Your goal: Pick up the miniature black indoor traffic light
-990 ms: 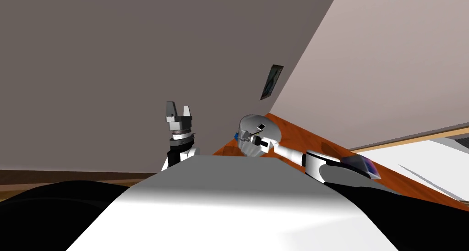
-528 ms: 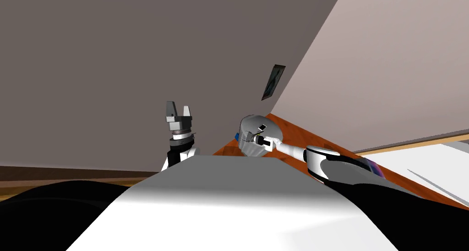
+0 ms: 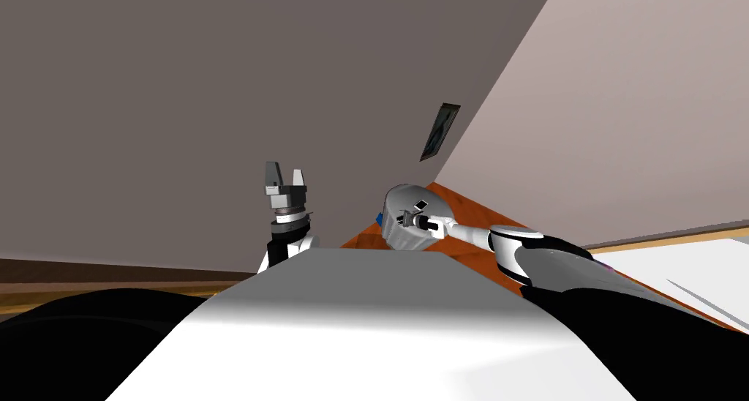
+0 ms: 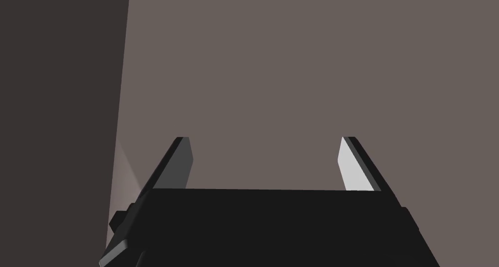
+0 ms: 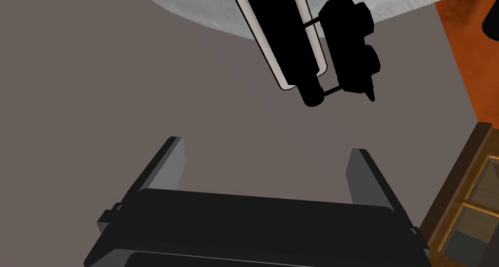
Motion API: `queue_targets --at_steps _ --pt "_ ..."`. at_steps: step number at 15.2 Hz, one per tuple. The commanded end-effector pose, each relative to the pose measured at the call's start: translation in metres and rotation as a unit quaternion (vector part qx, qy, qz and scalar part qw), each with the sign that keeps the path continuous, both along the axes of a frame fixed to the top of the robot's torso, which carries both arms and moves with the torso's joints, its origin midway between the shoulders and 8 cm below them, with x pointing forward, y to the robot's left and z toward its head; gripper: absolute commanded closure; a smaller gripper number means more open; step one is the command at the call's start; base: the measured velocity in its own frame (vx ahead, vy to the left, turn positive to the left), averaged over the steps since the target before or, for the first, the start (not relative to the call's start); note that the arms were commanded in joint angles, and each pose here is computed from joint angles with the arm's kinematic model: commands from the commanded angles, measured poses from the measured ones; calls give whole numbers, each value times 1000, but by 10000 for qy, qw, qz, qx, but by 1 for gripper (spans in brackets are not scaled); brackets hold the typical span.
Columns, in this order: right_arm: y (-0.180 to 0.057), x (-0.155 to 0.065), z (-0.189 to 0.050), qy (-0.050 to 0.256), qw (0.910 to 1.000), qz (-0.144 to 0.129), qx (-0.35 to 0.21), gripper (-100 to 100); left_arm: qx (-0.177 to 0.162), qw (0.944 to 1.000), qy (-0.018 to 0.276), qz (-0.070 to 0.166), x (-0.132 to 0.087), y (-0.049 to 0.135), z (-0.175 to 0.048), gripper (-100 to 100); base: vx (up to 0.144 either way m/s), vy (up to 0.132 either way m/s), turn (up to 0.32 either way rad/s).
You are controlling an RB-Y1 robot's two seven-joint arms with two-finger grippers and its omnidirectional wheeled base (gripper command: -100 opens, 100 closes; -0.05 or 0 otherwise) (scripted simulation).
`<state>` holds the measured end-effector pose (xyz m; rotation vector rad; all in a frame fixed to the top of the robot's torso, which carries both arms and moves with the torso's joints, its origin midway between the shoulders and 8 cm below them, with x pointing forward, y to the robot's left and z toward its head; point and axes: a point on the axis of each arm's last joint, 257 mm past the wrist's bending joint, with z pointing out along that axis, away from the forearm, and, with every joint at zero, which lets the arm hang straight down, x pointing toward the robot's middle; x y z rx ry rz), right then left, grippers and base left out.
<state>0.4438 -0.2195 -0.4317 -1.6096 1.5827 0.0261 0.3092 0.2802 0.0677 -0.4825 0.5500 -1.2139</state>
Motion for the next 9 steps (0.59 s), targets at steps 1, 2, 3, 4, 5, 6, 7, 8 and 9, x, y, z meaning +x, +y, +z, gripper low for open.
queue_targets --at_steps 1,2,3,4,5,6,7,8,9 --pt "-35 9 -3 -170 9983 105 -553 -100 0 10000 0 0 0 0 0 0 26 9 43" --pt "-36 3 -8 -127 9979 168 -610 -100 0 10000 0 0 0 0 0 0 27 10 37" --pt "-58 11 -7 -245 9950 217 -943 -100 0 10000 0 0 0 0 0 0 29 11 49" --pt "-59 6 -11 -210 9946 259 -981 -100 0 10000 0 0 0 0 0 0 29 8 41" --pt "-80 9 -13 -268 9906 329 -1304 -100 0 10000 0 0 0 0 0 0 31 8 45" --pt "-80 9 -13 -277 9903 346 -1317 -100 0 10000 0 0 0 0 0 0 30 5 28" --pt "-98 11 -15 -327 9854 430 -1616 -100 0 10000 0 0 0 0 0 0 31 6 42" --pt "-98 11 -15 -327 9854 430 -1616 -100 0 10000 0 0 0 0 0 0 28 7 33" --pt "-115 11 -17 -360 9803 509 -1875 -100 0 10000 0 0 0 0 0 0 32 9 33"
